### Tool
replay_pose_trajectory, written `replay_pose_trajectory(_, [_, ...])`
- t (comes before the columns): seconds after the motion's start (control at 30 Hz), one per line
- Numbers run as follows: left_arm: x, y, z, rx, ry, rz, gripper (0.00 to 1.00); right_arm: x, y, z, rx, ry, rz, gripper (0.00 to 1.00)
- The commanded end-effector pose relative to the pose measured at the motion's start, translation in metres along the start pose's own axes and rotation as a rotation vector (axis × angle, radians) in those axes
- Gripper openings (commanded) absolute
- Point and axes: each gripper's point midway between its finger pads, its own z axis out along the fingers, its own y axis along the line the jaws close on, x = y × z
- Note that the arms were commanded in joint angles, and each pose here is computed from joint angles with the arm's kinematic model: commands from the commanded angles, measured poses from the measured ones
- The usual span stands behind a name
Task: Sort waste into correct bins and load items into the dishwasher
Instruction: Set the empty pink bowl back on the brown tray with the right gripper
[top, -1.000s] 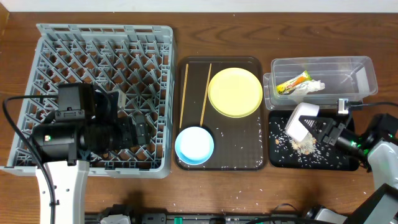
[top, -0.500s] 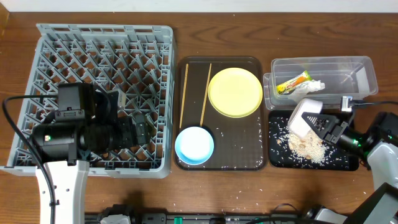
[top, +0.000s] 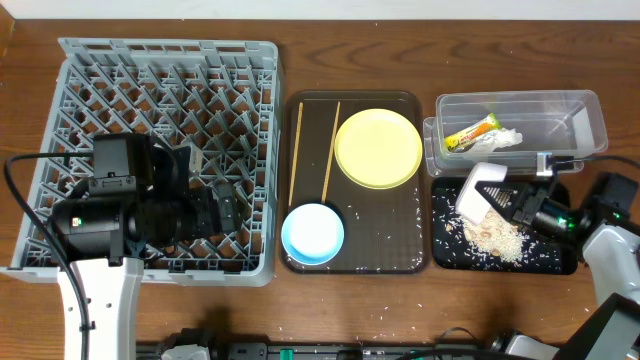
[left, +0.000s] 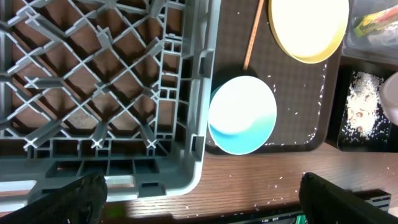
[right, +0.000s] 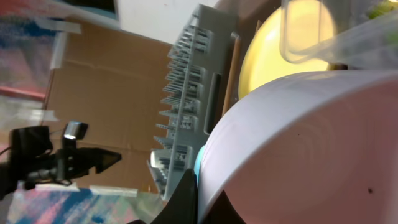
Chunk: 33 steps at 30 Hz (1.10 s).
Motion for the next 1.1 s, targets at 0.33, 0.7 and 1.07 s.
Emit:
replay_pose_trajectory(0.33, [-0.005, -0.001, -0.004, -0.006, -0.022, 0.016, 0.99, 0.046, 0.01, 0.024, 0.59, 0.296, -0.216, 0.01])
replay_pose_trajectory(0.7, [-0.005, -0.001, -0.004, -0.004, -0.021, 0.016, 0.99, 0.141, -0.01, 0.111, 0.889, 0.49, -0.564, 0.01])
replay_pose_trajectory(1.07, [-0.012, -0.033, 0.006, 0.049, -0.037, 0.164, 1.0, 0.15, -0.022, 0.138, 0.93, 0.5, -0.556, 0.39])
